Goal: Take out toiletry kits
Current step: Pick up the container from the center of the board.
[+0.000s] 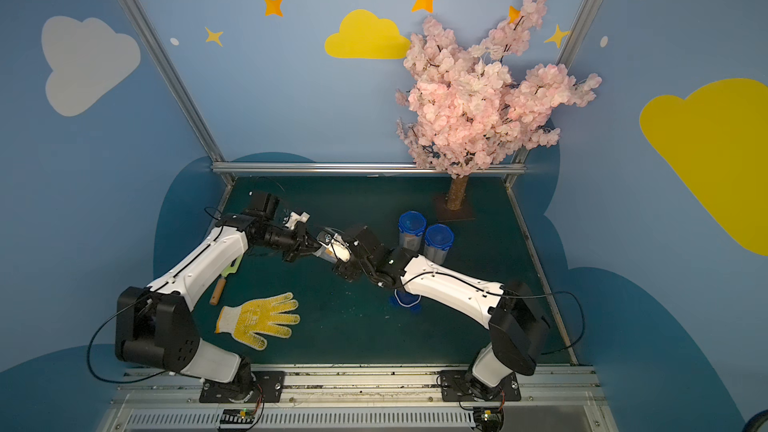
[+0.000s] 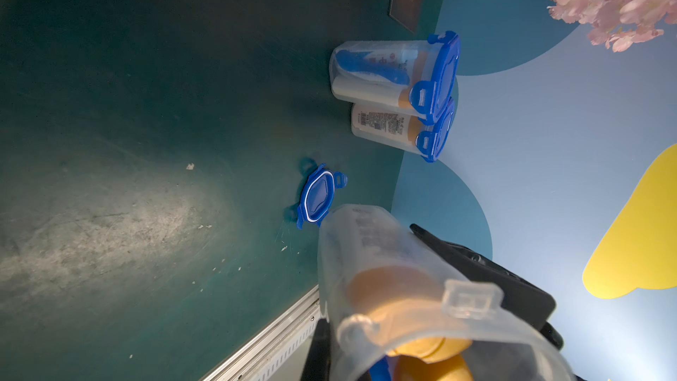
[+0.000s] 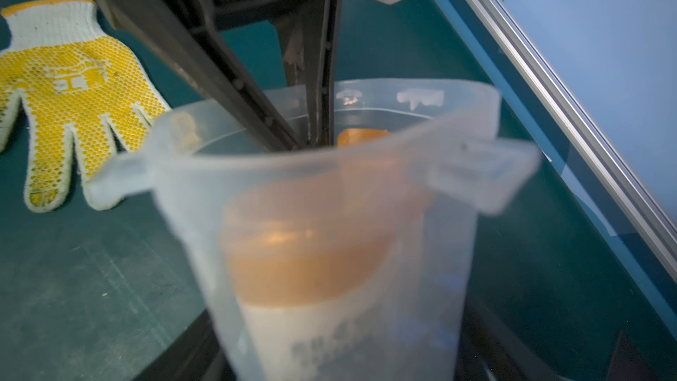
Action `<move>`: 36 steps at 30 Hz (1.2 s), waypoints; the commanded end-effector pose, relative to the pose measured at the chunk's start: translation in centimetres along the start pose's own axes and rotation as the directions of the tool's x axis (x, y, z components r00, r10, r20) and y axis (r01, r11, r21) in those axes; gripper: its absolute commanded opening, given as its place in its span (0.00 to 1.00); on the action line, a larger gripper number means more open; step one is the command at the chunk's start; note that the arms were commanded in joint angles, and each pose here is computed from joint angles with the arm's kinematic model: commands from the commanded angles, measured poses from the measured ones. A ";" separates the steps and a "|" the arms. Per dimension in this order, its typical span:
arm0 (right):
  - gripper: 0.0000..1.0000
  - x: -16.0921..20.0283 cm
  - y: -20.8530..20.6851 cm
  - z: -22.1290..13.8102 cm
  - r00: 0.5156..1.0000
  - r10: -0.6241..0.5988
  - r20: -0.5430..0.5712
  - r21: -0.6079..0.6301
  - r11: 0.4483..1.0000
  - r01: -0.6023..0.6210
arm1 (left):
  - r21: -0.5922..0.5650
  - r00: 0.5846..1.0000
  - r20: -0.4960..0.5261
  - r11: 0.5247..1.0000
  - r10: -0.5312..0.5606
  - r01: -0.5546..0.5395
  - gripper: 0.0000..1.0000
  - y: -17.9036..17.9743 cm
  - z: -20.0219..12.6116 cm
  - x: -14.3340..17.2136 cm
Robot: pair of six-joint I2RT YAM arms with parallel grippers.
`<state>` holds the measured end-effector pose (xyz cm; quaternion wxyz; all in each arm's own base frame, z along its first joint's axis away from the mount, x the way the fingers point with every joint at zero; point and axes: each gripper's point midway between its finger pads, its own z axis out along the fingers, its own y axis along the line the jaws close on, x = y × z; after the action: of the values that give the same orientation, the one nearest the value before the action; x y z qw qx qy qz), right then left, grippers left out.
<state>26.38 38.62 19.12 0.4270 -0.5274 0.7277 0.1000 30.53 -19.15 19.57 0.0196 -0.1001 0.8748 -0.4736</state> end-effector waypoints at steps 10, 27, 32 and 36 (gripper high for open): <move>0.84 3.3 2.1 4.2 0.984 -0.088 -0.154 -0.015 0.996 0.086 | 0.340 0.974 -0.176 0.937 0.145 -0.078 0.02 -9.2 -2.5 3.8; 0.41 4.4 0.5 2.8 0.982 0.015 -0.189 0.003 1.000 -0.015 | 0.316 0.979 -0.161 0.946 0.126 -0.070 0.32 -7.8 -2.0 4.1; 0.36 6.0 1.1 1.7 0.959 0.062 -0.278 -0.046 0.996 -0.078 | 0.170 0.988 -0.109 0.981 0.111 -0.092 0.46 -5.3 -1.8 3.9; 0.30 7.4 2.2 0.4 0.925 0.124 -0.359 -0.099 0.981 -0.169 | 0.106 0.993 -0.048 0.989 0.107 -0.101 0.47 -3.9 -2.4 3.3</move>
<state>26.17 38.82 17.55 0.3681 -0.5118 0.7678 0.1139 29.14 -19.72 20.59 -0.0053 -0.0873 0.8702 -0.4849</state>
